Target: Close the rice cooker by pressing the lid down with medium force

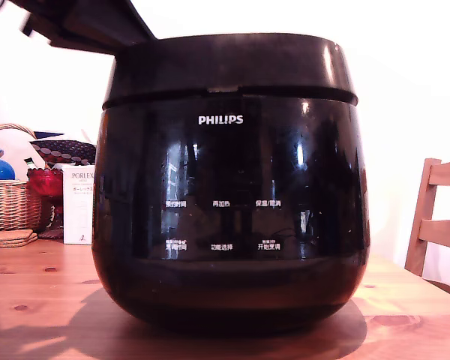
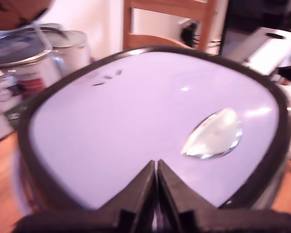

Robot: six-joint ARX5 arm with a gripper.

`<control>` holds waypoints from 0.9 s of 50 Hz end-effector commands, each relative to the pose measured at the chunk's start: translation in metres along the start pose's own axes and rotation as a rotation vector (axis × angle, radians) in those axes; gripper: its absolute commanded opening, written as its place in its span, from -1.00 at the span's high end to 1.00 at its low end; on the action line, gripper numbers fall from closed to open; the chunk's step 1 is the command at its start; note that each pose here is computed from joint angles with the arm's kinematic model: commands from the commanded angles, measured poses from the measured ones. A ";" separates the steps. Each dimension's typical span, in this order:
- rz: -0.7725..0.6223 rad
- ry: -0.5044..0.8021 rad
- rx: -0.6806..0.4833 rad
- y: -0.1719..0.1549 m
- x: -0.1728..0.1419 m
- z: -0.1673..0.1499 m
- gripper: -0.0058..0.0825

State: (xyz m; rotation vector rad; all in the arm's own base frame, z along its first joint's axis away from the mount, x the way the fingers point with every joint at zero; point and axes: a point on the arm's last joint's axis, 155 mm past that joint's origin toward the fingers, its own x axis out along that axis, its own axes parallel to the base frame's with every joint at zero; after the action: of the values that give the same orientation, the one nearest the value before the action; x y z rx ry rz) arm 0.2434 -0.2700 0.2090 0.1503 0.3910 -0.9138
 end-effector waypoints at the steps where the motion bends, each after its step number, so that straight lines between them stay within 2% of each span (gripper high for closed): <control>1: -0.029 0.202 -0.029 -0.005 0.017 -0.067 0.92; 17: -0.021 0.310 -0.022 -0.004 0.022 -0.097 0.92; 31: -0.006 0.384 -0.036 -0.003 0.017 -0.145 0.92; 45: -0.002 0.355 -0.049 -0.002 0.020 -0.146 0.92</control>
State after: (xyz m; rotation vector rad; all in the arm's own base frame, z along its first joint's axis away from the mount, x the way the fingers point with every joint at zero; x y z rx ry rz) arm 0.2470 -0.2771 0.1945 0.1454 0.3683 -0.9158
